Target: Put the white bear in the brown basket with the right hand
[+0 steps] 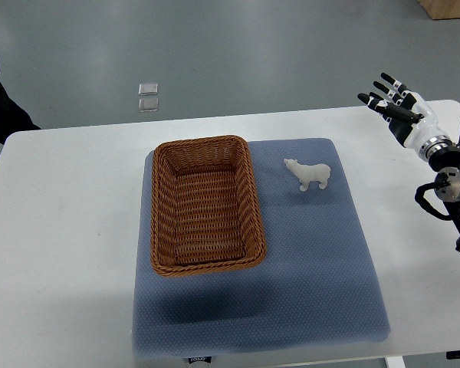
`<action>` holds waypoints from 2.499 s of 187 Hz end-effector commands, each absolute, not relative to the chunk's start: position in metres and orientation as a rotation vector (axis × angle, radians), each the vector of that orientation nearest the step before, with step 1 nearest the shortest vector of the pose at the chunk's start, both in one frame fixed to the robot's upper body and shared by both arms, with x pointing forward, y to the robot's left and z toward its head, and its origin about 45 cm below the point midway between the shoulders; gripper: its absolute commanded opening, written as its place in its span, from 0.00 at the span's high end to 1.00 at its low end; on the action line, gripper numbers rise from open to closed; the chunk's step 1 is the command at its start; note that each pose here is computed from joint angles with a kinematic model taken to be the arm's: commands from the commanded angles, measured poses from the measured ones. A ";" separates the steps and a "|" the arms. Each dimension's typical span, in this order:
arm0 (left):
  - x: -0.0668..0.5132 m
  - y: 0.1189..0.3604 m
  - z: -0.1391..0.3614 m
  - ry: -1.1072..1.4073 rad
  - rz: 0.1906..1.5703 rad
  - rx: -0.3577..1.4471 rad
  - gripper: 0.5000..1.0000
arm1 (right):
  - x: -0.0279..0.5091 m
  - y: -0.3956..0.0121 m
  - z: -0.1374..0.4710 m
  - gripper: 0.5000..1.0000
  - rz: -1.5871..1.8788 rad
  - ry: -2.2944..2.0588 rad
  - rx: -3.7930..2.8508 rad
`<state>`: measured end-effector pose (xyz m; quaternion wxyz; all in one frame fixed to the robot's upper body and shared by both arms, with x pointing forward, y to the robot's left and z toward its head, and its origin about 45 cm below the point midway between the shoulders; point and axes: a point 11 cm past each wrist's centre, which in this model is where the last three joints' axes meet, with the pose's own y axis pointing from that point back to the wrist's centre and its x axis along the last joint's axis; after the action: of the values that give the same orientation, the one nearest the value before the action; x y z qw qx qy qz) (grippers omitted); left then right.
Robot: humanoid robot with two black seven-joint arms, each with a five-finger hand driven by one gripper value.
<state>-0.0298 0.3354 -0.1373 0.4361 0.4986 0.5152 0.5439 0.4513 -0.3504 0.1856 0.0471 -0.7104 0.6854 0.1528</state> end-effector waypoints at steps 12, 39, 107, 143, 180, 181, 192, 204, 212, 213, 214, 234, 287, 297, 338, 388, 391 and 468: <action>-0.033 0.333 -0.138 1.295 1.340 1.242 0.00 | 0.451 -0.352 0.185 0.16 0.468 2.092 -2.168; -0.033 0.332 -0.138 1.296 1.339 1.240 0.00 | 0.450 -0.357 0.187 0.16 0.452 2.101 -2.164; -0.028 0.335 -0.137 1.283 1.353 1.244 0.00 | 0.450 -0.357 0.187 0.16 0.445 2.097 -2.165; -0.028 0.335 -0.137 1.283 1.353 1.244 0.00 | 0.450 -0.355 0.187 0.16 0.446 2.085 -2.176; -0.028 0.335 -0.137 1.283 1.353 1.244 0.00 | 0.450 -0.354 0.187 0.16 0.444 2.086 -2.186; -0.028 0.335 -0.137 1.283 1.353 1.244 0.00 | 0.450 -0.354 0.186 0.16 0.444 2.086 -2.188; -0.028 0.335 -0.137 1.283 1.353 1.244 0.00 | 0.450 -0.354 0.187 0.16 0.442 2.085 -2.190; -0.028 0.335 -0.137 1.284 1.354 1.243 0.00 | 0.450 -0.353 0.187 0.16 0.442 2.083 -2.191; -0.028 0.335 -0.137 1.283 1.353 1.244 0.00 | 0.450 -0.353 0.187 0.16 0.440 2.084 -2.193; -0.028 0.335 -0.137 1.283 1.353 1.244 0.00 | 0.450 -0.353 0.187 0.16 0.440 2.084 -2.193; -0.028 0.335 -0.137 1.283 1.353 1.244 0.00 | 0.450 -0.354 0.186 0.16 0.441 2.085 -2.192; -0.028 0.335 -0.137 1.283 1.353 1.244 0.00 | 0.450 -0.351 0.187 0.16 0.442 2.061 -2.212; -0.028 0.335 -0.137 1.283 1.353 1.244 0.00 | 0.449 -0.347 0.187 0.16 0.435 2.033 -2.243; -0.028 0.335 -0.137 1.283 1.353 1.244 0.00 | 0.450 -0.346 0.187 0.16 0.433 2.031 -2.248; -0.028 0.335 -0.137 1.283 1.353 1.244 0.00 | 0.450 -0.333 0.183 0.16 0.393 2.017 -2.359; -0.028 0.335 -0.137 1.283 1.353 1.244 0.00 | 0.443 -0.313 0.170 0.16 0.285 1.951 -2.621; -0.028 0.335 -0.137 1.283 1.353 1.244 0.00 | 0.443 -0.313 0.169 0.16 0.274 1.948 -2.634; -0.028 0.335 -0.137 1.283 1.353 1.244 0.00 | 0.442 -0.320 0.190 0.17 -0.356 1.748 -3.130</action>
<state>-0.0284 0.3353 -0.1373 0.4350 0.4999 0.5156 0.5432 0.4434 -0.3219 0.1864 -0.1895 -0.8379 0.5092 -0.0511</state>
